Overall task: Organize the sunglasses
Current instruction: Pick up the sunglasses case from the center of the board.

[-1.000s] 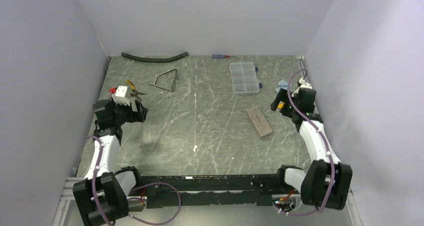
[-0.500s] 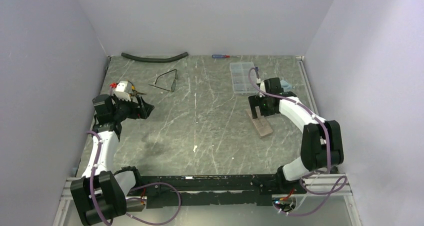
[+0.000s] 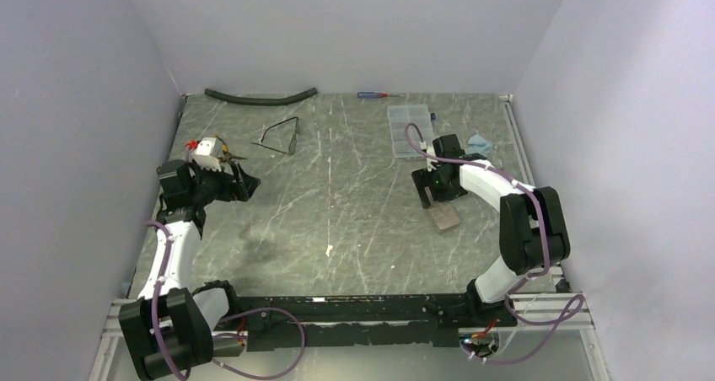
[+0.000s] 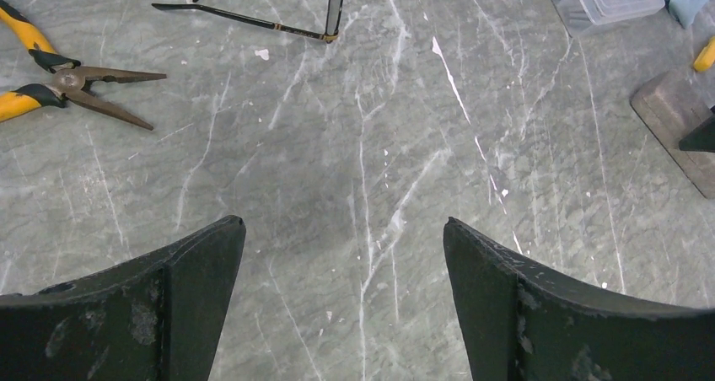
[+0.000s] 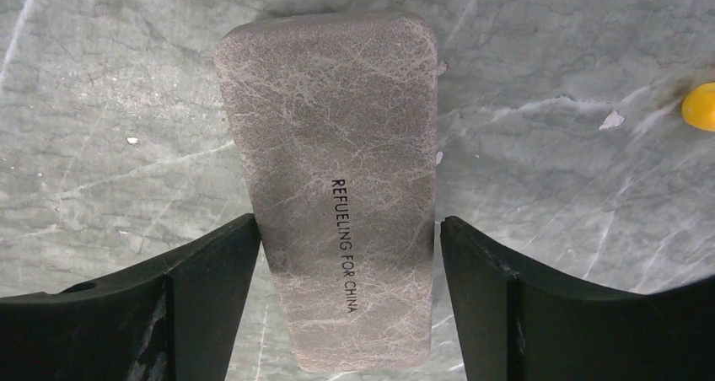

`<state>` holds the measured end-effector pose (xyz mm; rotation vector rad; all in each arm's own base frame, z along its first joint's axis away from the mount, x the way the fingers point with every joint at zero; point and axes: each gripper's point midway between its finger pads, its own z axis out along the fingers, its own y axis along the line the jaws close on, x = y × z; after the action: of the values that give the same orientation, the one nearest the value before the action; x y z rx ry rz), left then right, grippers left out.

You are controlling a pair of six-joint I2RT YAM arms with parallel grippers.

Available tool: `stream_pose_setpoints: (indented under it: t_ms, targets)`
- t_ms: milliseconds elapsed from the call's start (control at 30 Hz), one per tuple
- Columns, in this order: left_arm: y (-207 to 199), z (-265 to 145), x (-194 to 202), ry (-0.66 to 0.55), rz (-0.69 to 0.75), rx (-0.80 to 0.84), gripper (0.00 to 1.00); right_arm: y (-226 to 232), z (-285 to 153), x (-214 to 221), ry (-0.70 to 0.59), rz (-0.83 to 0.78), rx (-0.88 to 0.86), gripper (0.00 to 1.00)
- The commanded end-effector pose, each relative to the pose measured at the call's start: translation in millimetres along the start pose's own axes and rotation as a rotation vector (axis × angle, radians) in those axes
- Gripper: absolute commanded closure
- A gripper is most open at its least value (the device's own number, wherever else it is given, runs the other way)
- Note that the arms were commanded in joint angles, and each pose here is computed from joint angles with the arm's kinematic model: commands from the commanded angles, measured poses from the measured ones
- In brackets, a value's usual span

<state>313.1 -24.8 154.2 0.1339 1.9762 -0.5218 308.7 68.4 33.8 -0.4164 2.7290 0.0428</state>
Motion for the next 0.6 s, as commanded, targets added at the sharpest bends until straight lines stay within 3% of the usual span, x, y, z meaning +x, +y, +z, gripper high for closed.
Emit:
stream_pose_setpoints:
  t_ms: [0,167,400,500,567]
  targets:
    - [-6.0,0.7,-2.7,-0.009,0.003,0.035,0.07,-4.5,0.9,-11.2,-0.023,-0.003,0.024,0.21]
    - [-5.1,0.7,-3.7,-0.011,0.005,0.03,0.07,-8.5,5.5,-9.1,-0.008,-0.002,0.048,0.23]
    - [-16.9,-0.5,-11.0,-0.023,0.008,0.093,0.09,9.9,-11.0,-25.9,-0.069,-0.021,-0.064,0.65]
    - [-30.3,-0.9,-17.5,-0.041,-0.006,0.168,0.13,34.5,-37.4,-49.7,-0.16,-0.056,-0.204,0.77]
    - [-47.0,-3.4,-24.8,-0.051,-0.005,0.255,0.15,60.5,-68.2,-72.9,-0.268,-0.097,-0.353,0.79]
